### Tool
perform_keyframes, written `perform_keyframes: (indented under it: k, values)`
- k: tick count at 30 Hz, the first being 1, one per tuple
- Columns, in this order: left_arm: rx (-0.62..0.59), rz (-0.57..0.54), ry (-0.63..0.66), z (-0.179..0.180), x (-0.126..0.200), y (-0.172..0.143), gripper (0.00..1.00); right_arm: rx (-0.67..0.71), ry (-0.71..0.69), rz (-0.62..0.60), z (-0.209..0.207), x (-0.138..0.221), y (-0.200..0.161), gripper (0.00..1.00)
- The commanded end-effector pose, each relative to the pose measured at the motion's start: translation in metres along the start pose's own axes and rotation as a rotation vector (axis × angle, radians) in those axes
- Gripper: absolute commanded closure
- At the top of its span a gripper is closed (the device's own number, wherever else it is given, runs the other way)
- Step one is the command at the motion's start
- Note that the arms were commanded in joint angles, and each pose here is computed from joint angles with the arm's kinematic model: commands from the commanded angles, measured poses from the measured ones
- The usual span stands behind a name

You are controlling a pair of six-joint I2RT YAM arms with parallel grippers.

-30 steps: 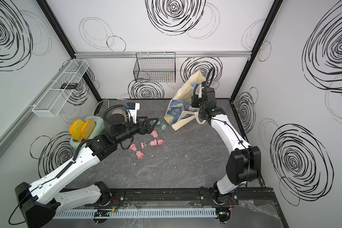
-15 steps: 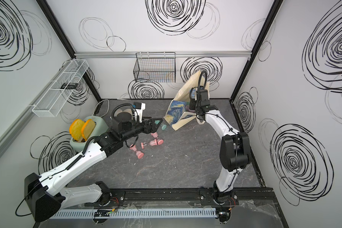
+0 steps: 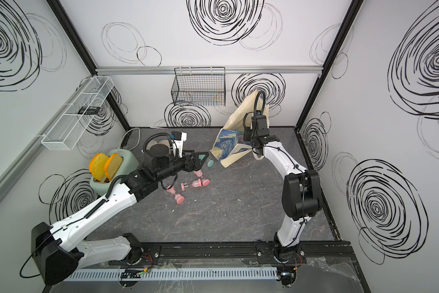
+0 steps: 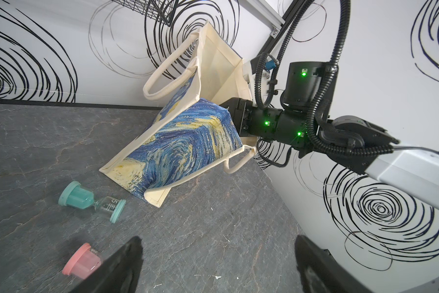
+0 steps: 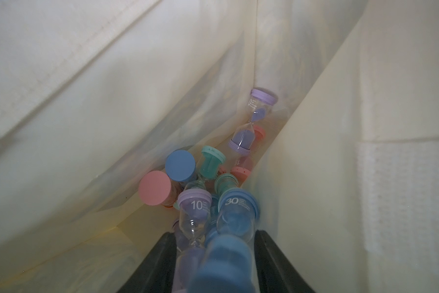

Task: Put the hourglass into the canvas bag
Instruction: Place the hourglass in the canvas bag.

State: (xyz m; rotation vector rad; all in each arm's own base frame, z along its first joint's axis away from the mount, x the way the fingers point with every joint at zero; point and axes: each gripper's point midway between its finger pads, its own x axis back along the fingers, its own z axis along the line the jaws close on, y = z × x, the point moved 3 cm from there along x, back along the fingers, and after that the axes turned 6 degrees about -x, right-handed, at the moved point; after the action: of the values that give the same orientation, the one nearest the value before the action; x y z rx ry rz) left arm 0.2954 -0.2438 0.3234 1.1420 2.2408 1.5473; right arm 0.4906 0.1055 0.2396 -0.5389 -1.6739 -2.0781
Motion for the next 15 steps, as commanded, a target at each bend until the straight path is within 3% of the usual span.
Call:
perform_keyframes:
  k: [1, 15]
  values:
    - [-0.018, -0.083, -0.021, -0.007, 0.01, 0.023, 0.04, 0.006, 0.013, -0.047, 0.005, 0.014, 0.012, 0.43]
    - [-0.006, -0.108, 0.038, 0.014, 0.033, 0.032, 0.04, 0.013, 0.173, -0.163, 0.05, 0.092, 0.041, 0.31]
